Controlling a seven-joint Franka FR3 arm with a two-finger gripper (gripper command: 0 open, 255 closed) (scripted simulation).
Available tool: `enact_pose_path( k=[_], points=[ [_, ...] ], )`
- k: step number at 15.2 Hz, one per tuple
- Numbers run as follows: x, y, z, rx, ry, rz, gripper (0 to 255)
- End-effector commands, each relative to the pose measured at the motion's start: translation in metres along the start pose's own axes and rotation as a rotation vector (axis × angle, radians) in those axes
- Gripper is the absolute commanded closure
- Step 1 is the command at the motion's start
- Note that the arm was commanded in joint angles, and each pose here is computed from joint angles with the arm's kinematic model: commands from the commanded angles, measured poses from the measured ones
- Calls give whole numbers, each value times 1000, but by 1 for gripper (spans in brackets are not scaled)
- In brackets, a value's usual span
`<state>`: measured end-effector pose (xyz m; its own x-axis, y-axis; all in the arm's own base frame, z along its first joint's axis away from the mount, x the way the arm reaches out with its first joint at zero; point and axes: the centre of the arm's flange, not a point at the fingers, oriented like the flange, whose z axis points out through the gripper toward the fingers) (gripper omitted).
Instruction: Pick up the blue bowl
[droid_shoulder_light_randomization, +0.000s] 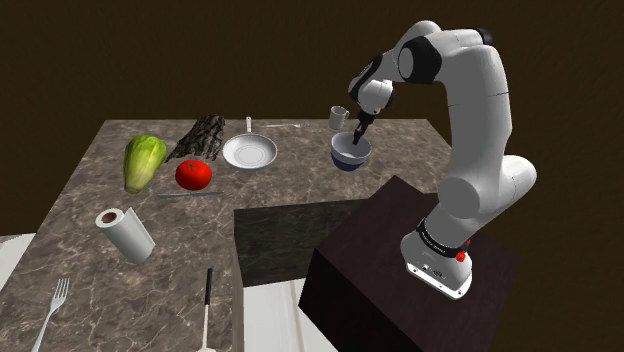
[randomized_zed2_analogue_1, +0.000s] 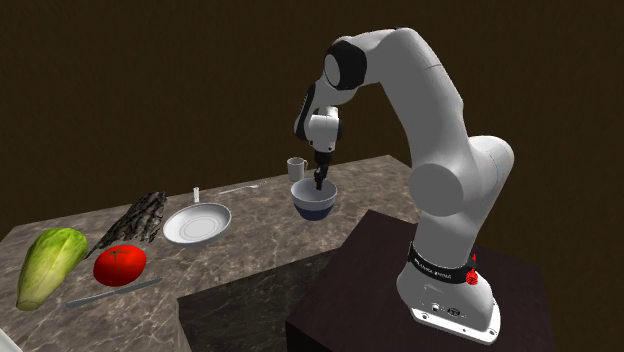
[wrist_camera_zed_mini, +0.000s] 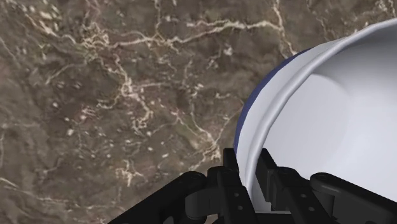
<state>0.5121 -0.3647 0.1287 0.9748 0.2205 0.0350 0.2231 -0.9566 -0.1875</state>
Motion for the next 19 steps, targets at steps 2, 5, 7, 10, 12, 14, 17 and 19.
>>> enact_pose_path(
  k=[2,5,7,10,12,14,17,19],
  points=[
    [0,0,0,0,0,0,255],
    [0,-3,-15,0,0,0,255],
    [1,-5,-25,0,0,0,255],
    [1,-8,-41,0,0,0,255],
    [2,-10,-51,0,0,0,255],
    [2,-12,-62,0,0,0,255],
    [2,-15,-77,0,0,0,255],
    [3,-15,-78,0,0,0,255]
  ],
)
